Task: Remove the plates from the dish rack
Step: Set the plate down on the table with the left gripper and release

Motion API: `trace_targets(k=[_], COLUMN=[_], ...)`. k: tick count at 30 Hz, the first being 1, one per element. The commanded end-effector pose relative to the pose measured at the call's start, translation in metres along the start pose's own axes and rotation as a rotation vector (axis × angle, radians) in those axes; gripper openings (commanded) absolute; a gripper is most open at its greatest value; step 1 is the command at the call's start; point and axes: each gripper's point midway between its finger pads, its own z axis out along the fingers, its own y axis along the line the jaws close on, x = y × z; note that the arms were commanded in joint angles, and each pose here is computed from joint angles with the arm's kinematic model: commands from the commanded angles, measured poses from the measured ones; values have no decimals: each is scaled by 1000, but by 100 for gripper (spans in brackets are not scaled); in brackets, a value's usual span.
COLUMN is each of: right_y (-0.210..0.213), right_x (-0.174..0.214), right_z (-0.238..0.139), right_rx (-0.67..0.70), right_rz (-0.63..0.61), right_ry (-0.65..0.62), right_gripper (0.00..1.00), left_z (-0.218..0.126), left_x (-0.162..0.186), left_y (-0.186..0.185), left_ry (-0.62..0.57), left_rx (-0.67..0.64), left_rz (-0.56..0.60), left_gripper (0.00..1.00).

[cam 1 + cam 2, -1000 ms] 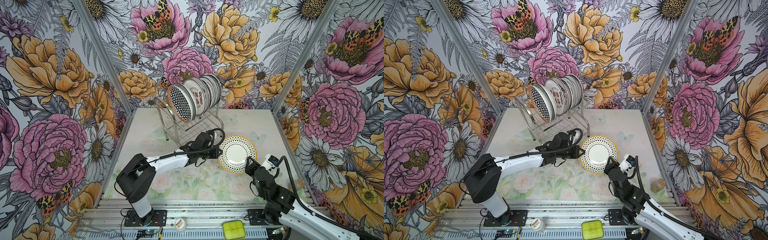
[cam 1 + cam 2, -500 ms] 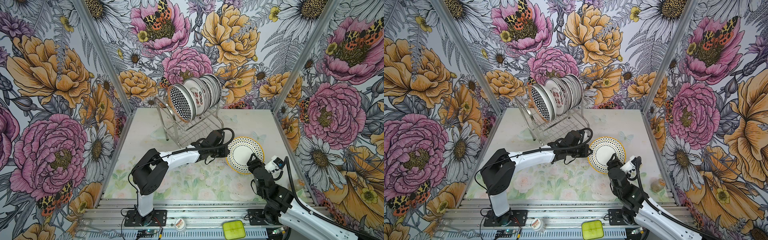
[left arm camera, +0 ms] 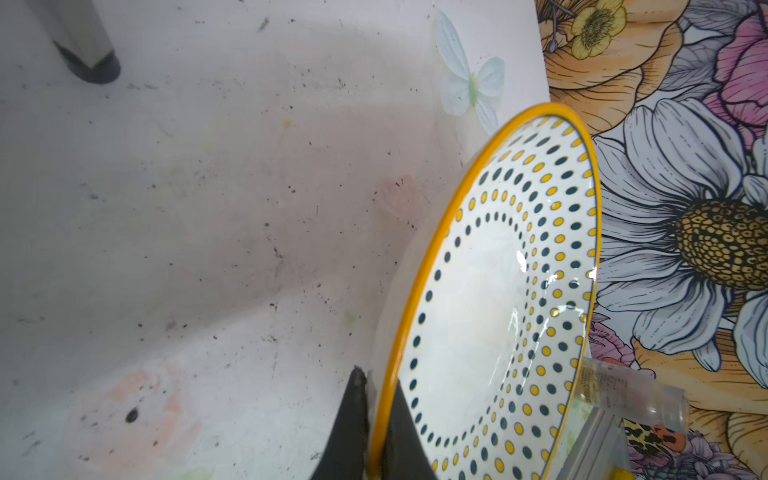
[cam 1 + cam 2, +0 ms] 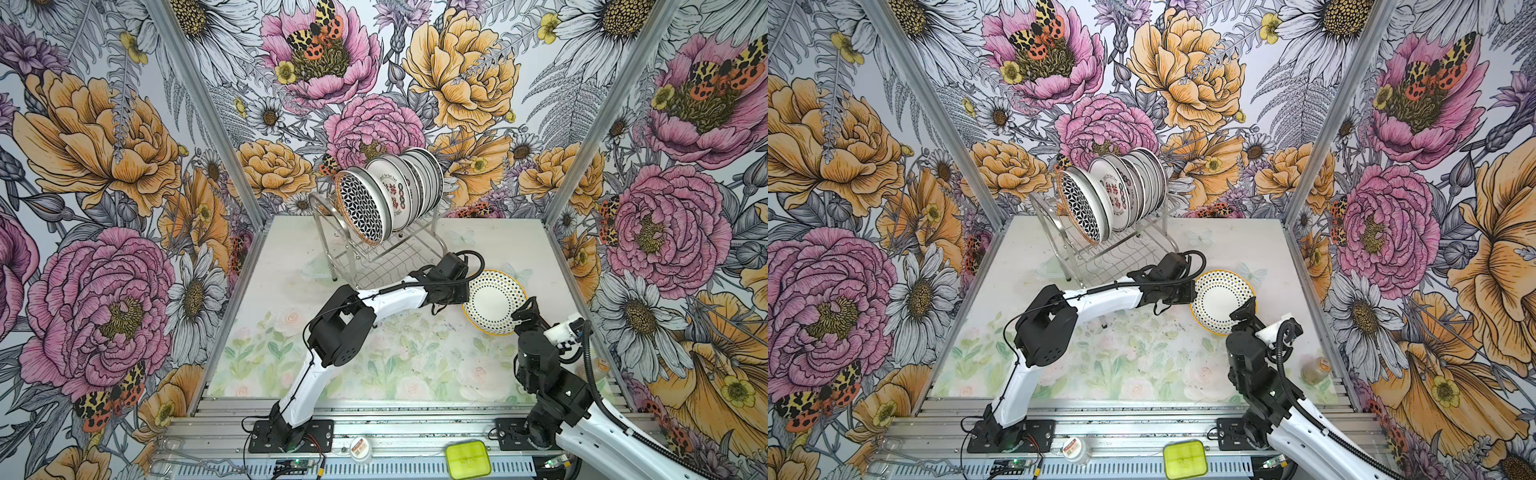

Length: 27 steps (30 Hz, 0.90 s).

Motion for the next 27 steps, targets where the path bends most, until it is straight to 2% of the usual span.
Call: trace_targets(k=[1,9,17,27], right_y=[-1,-1,6,11], right_x=[-23,-35,-31,-31], right_z=[-3,-3,-1,-1], right_rx=[16,23,8,-9], right_rz=[-3,-35,-31,-22], right_ry=[-57,-76,-50,-37], right_gripper=[99,99,99,99], left_z=[-17,5,30,57], left_x=[-46,-73,-102,-110], left_y=[-43,-46,-28,-18], left_ry=[-116,-157,-189,-195], left_rx=[120,140,140,133], left_rz=[19,-7,-89,-142], left_gripper=[0,0,0,0])
